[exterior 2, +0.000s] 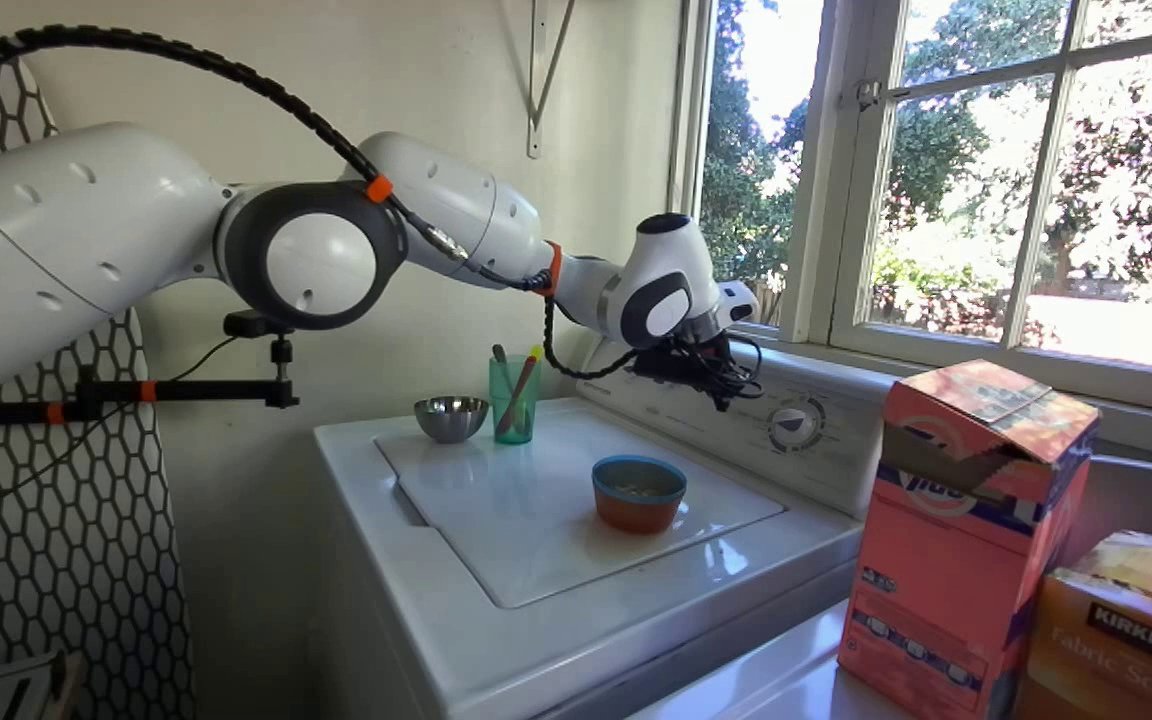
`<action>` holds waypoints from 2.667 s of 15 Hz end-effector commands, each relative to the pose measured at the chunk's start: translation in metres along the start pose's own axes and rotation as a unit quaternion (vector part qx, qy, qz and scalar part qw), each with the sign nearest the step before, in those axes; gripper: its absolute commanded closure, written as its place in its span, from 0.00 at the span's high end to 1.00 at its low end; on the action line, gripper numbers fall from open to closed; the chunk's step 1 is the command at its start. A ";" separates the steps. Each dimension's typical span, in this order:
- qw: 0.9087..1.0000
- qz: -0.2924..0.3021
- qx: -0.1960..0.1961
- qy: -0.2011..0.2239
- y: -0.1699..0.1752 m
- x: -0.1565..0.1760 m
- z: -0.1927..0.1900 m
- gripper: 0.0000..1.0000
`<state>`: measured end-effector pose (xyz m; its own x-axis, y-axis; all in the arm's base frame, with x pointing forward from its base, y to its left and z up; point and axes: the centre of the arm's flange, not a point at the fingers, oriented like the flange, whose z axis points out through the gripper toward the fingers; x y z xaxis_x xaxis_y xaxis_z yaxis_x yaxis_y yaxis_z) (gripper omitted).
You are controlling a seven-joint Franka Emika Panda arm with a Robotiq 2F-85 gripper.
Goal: Press the switch on the stove.
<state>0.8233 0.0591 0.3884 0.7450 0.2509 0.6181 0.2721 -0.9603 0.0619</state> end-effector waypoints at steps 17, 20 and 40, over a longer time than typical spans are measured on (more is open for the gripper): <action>0.999 -0.027 0.034 -0.015 -0.030 0.034 -0.007 0.00; 0.998 -0.050 0.030 -0.001 -0.050 0.042 -0.034 0.00; 0.993 -0.081 -0.064 -0.057 -0.031 0.029 0.000 0.00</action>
<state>0.8274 0.0991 0.4117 0.7453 0.4223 0.5159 0.3395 -0.9064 0.2514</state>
